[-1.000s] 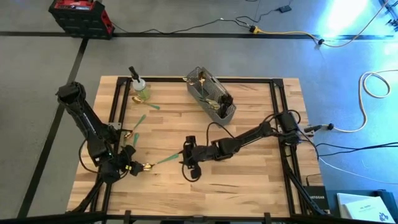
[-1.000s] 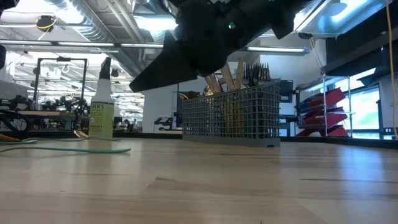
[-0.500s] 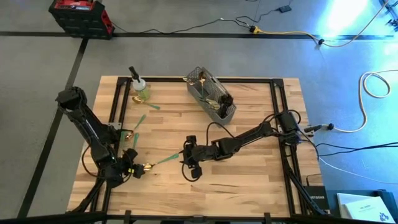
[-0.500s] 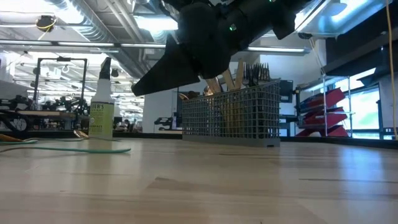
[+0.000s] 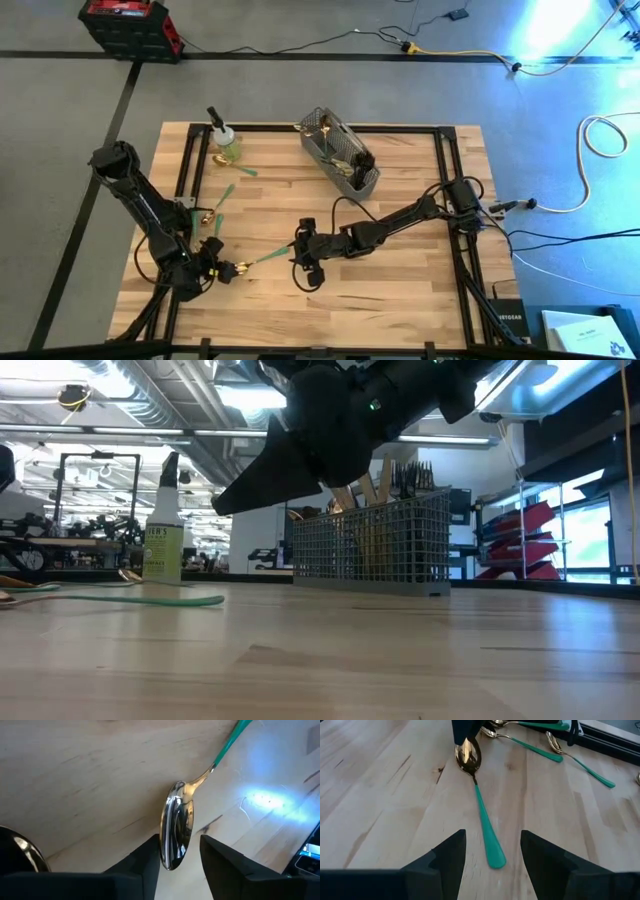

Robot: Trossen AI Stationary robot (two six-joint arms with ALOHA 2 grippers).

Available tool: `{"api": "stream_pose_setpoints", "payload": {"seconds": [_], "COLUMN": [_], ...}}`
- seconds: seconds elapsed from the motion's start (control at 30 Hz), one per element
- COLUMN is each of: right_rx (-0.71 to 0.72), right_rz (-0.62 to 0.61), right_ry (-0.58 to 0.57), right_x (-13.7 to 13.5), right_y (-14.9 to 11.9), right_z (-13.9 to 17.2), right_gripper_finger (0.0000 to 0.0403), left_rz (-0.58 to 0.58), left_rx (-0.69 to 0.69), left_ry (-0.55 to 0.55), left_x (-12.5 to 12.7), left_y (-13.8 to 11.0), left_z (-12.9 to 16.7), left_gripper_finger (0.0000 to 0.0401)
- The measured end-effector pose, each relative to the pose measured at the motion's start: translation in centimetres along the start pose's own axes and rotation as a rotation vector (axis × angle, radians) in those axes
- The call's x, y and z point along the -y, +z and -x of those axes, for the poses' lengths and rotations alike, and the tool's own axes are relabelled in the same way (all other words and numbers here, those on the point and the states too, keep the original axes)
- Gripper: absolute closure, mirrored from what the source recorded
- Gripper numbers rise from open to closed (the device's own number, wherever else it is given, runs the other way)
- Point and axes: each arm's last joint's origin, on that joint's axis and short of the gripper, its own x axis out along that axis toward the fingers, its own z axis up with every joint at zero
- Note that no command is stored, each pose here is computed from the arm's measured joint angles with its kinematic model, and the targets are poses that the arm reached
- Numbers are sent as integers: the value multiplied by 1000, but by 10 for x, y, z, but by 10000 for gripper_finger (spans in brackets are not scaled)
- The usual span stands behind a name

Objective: Sort silverware
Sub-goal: Put the green spoon on the gray silverware organizer

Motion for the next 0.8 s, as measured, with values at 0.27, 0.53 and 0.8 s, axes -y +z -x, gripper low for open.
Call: {"api": "stream_pose_setpoints", "payload": {"seconds": [0.27, 0.53, 0.8], "right_rx": [-2, -58, -168], "right_rz": [0, 11, 23], "right_ry": [0, -3, -20], "right_x": [0, 0, -1], "right_y": [0, -6, 1], "right_z": [0, 0, 27], "right_gripper_finger": [239, 285, 326], "left_rz": [-53, -110, -139], "left_rx": [-8, -12, 19], "left_ry": [-6, -19, -88], "left_x": [1, 2, 22], "left_y": [-1, -1, -8], "left_z": [0, 0, 8], "left_gripper_finger": [354, 400, 401]}}
